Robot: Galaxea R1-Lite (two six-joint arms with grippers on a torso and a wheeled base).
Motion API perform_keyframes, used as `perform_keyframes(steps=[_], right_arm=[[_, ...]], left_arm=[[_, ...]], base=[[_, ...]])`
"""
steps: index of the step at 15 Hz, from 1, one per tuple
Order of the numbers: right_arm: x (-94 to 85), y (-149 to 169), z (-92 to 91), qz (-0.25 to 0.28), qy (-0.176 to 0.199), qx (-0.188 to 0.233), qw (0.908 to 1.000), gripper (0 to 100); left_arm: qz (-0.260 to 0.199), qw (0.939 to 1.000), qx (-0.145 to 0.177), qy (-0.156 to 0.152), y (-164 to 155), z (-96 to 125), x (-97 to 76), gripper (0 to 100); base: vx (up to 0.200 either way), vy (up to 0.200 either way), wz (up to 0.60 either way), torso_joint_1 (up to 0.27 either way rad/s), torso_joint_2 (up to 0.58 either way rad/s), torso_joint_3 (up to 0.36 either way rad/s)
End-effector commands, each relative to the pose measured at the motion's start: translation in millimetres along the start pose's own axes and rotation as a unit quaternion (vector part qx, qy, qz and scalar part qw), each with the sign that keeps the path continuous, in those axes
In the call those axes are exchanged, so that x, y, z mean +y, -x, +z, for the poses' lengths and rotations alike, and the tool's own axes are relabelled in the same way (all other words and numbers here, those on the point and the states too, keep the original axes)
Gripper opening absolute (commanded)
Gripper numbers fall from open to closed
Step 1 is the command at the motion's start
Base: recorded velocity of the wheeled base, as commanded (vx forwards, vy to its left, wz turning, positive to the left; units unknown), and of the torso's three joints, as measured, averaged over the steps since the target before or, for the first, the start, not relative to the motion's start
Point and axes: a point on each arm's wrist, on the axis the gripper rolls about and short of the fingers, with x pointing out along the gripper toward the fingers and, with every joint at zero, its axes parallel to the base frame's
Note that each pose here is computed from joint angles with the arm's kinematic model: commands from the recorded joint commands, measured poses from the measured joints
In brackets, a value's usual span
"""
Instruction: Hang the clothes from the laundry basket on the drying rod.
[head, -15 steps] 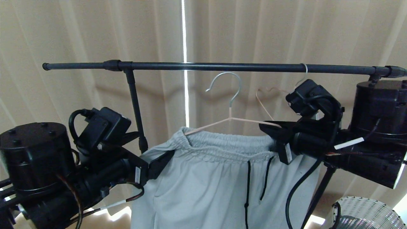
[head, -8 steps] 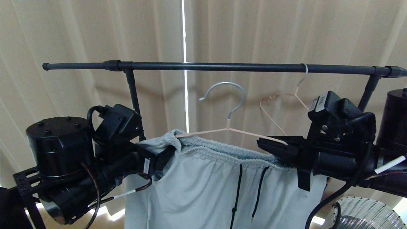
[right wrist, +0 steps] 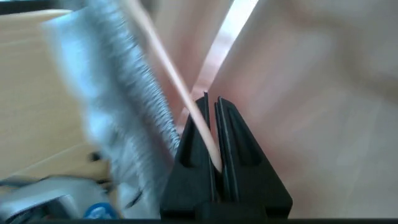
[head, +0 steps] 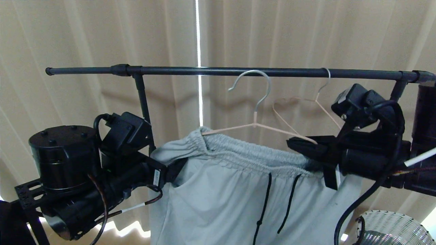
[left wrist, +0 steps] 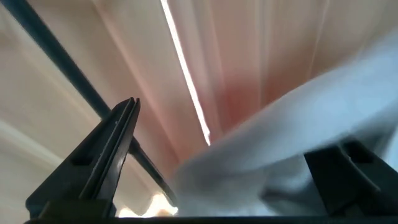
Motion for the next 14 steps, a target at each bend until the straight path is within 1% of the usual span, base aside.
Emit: perform_keyframes(steps=[1, 4, 5, 6, 7, 10, 12, 13, 14], right_arm=[[-16.5, -8, 10.2, -0.048, -0.027, 0.011, 0.9984, 0], [-36.4, -9, 13.9, -0.081, -0.057, 0.039, 0.9943, 0], [-38.9, -10, 14.3, -0.089, -0.060, 0.041, 0.9933, 0], [-47.3, -16, 17.9, -0.142, -0.063, 0.049, 0.9867, 0], [-50.7, -23, 19.7, -0.173, -0.062, 0.057, 0.9813, 0], [-60.4, -43, 22.5, -0.242, -0.061, 0.075, 0.9654, 0], [-64.9, -50, 23.4, -0.264, -0.061, 0.080, 0.9592, 0], [-69.3, -59, 27.7, -0.292, -0.060, 0.082, 0.9512, 0], [-72.1, -66, 27.9, -0.309, -0.059, 0.087, 0.9452, 0]], left_arm=[[-0.016, 0.9998, -0.012, 0.000, 11, 2, -2.2, 100], [-0.063, 0.9976, -0.028, 0.001, 31, -2, -0.9, 100], [-0.066, 0.9974, -0.029, 0.001, 33, -2, -0.7, 100], [-0.068, 0.9971, -0.035, 0.002, 40, -3, 0.7, 100], [-0.068, 0.9969, -0.039, 0.003, 44, -2, 1.5, 100], [-0.064, 0.9966, -0.051, 0.008, 51, 1, 4.2, 100], [-0.063, 0.9966, -0.054, 0.006, 52, 2, 4.6, 100], [-0.062, 0.9966, -0.054, 0.006, 52, 2, 4.8, 100], [-0.062, 0.9966, -0.054, 0.006, 51, 3, 4.7, 100]], base=[[0.000, 0.000, 0.00, 0.000, 0.00, 0.000], [0.000, 0.000, 0.00, 0.000, 0.00, 0.000], [0.000, 0.000, 0.00, 0.000, 0.00, 0.000], [0.000, 0.000, 0.00, 0.000, 0.00, 0.000], [0.000, 0.000, 0.00, 0.000, 0.00, 0.000], [0.000, 0.000, 0.00, 0.000, 0.00, 0.000], [0.000, 0.000, 0.00, 0.000, 0.00, 0.000], [0.000, 0.000, 0.00, 0.000, 0.00, 0.000], [0.000, 0.000, 0.00, 0.000, 0.00, 0.000]])
